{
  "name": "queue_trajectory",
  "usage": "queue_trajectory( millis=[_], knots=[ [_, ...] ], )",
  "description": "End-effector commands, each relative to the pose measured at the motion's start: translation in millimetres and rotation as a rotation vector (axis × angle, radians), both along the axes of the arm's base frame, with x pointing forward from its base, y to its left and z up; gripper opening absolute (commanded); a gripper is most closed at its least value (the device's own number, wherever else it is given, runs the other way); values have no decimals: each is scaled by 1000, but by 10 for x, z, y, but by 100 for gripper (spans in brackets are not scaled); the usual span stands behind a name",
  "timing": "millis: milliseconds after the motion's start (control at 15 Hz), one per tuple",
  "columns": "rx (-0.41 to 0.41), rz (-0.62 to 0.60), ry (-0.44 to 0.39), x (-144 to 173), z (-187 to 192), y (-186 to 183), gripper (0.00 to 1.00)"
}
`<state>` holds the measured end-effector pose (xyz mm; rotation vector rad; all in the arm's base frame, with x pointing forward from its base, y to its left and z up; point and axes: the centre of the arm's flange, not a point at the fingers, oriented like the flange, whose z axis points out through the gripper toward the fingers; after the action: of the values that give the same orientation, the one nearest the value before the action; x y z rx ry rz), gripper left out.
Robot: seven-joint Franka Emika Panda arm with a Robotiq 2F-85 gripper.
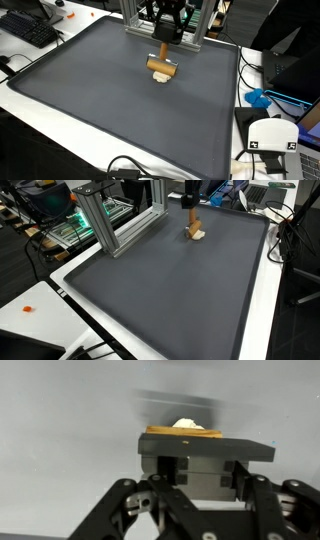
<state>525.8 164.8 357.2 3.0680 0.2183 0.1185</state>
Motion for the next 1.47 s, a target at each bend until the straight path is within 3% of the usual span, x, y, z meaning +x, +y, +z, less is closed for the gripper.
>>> queue_trajectory(
  millis=[0, 467, 800, 1000, 1400],
  knots=[
    [1, 8, 31, -120, 48, 1, 35],
    [-5, 11, 45, -129, 18, 38, 35],
    [16, 13, -79, 27, -1, 96, 35],
    [21, 26, -101, 65, -104, 119, 35],
    [14, 32, -15, -35, -94, 48, 35]
  ],
)
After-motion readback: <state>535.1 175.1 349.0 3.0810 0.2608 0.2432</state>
